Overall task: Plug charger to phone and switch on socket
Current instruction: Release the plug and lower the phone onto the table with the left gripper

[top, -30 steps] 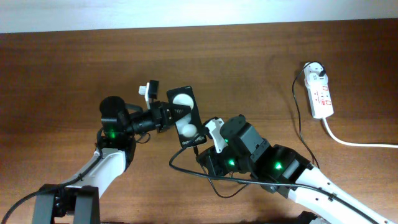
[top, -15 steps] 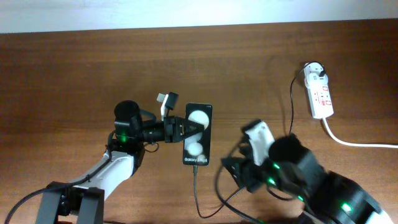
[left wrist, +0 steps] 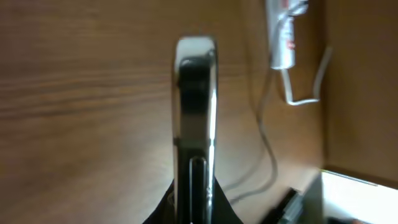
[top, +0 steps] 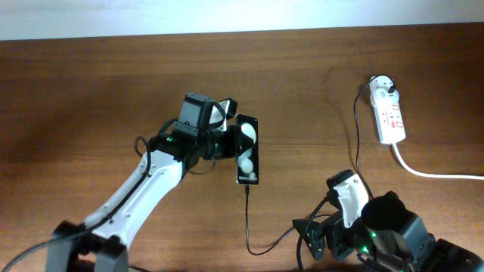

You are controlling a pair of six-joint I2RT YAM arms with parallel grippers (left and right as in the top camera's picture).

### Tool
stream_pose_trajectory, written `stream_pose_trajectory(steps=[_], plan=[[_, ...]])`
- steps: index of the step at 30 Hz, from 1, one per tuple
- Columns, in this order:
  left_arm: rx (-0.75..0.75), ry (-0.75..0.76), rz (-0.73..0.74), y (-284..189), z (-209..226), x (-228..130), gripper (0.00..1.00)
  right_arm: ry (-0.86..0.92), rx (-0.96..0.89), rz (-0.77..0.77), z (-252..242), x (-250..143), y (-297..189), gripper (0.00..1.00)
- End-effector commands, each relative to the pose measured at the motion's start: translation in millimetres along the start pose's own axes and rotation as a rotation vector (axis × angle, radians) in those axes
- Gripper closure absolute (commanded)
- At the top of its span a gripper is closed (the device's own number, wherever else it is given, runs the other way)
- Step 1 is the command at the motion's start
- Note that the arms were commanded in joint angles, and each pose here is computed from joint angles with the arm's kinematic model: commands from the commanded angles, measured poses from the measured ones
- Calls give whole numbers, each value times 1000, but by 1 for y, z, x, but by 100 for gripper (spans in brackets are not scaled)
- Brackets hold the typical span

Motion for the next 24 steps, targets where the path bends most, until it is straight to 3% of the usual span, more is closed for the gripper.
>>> stream_pose_trajectory(steps=[1, 6, 9, 11, 15, 21, 24], plan=[[52, 15, -47, 20, 20, 25, 100, 6, -10, -5, -1, 1, -1, 1], [37, -74, -65, 53, 62, 54, 100, 6, -10, -5, -1, 1, -1, 1], [-87, -66, -9, 76, 84, 68, 100, 6, -10, -5, -1, 1, -1, 1], [-132, -29, 54, 87, 89, 66, 98, 5, -10, -5, -1, 1, -1, 1], [-79, -47, 63, 96, 102, 62, 95, 6, -10, -5, -1, 1, -1, 1], [44, -97, 49, 97, 120, 58, 75, 6, -10, -5, -1, 1, -1, 1], [149, -135, 42, 96, 135, 54, 49, 5, -10, -5, -1, 1, -1, 1]])
Point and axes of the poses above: each gripper's point midway between its finger pads, its own y axis out along the fingers, its own z axis along the line the jaws close on, x = y × z, the point moved 6 cm from there along -y, back along the fingers, and after that the axes turned 14 degrees about -y, right-handed, at the moved point
